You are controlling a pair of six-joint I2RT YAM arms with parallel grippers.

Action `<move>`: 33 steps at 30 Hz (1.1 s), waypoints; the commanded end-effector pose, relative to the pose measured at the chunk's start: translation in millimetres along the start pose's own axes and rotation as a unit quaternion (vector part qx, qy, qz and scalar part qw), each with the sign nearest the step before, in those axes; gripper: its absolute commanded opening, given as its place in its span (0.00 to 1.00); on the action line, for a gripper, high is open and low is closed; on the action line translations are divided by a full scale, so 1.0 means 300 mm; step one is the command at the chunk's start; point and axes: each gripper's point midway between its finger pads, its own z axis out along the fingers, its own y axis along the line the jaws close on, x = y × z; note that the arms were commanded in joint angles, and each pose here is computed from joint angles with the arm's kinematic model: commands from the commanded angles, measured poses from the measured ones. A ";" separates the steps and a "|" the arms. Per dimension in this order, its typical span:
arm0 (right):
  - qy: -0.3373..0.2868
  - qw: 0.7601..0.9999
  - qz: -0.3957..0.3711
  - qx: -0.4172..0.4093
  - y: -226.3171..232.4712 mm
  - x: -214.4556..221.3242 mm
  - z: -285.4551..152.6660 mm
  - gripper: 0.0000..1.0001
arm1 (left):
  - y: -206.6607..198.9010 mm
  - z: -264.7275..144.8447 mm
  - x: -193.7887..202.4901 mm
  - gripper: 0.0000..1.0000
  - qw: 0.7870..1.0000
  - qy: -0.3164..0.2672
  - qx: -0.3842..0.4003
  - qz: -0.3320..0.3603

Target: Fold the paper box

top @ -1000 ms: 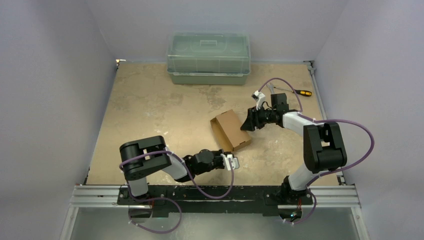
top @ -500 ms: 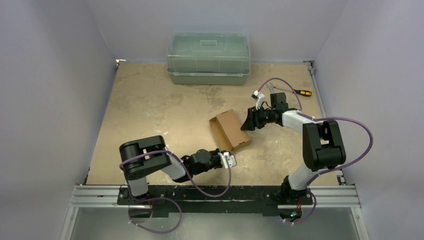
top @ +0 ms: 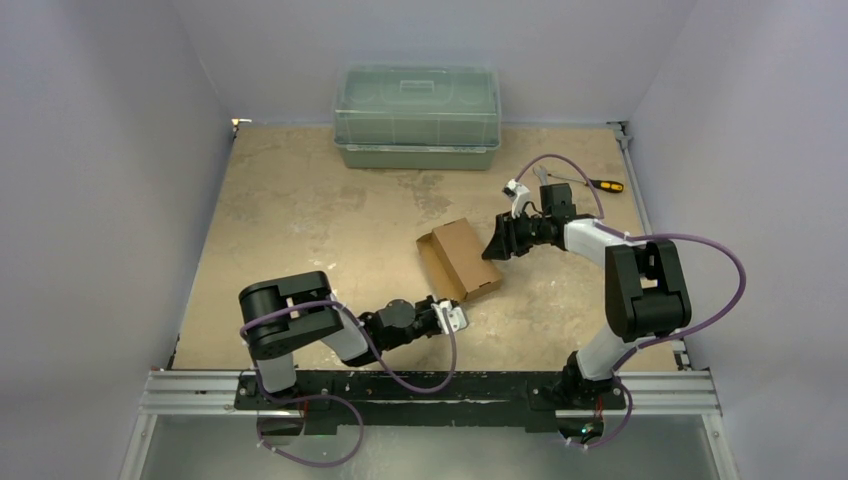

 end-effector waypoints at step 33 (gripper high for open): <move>0.002 0.999 -0.016 0.031 -0.037 -0.029 0.004 0.48 | 0.014 0.025 -0.005 0.00 0.992 -0.022 -0.029 -0.117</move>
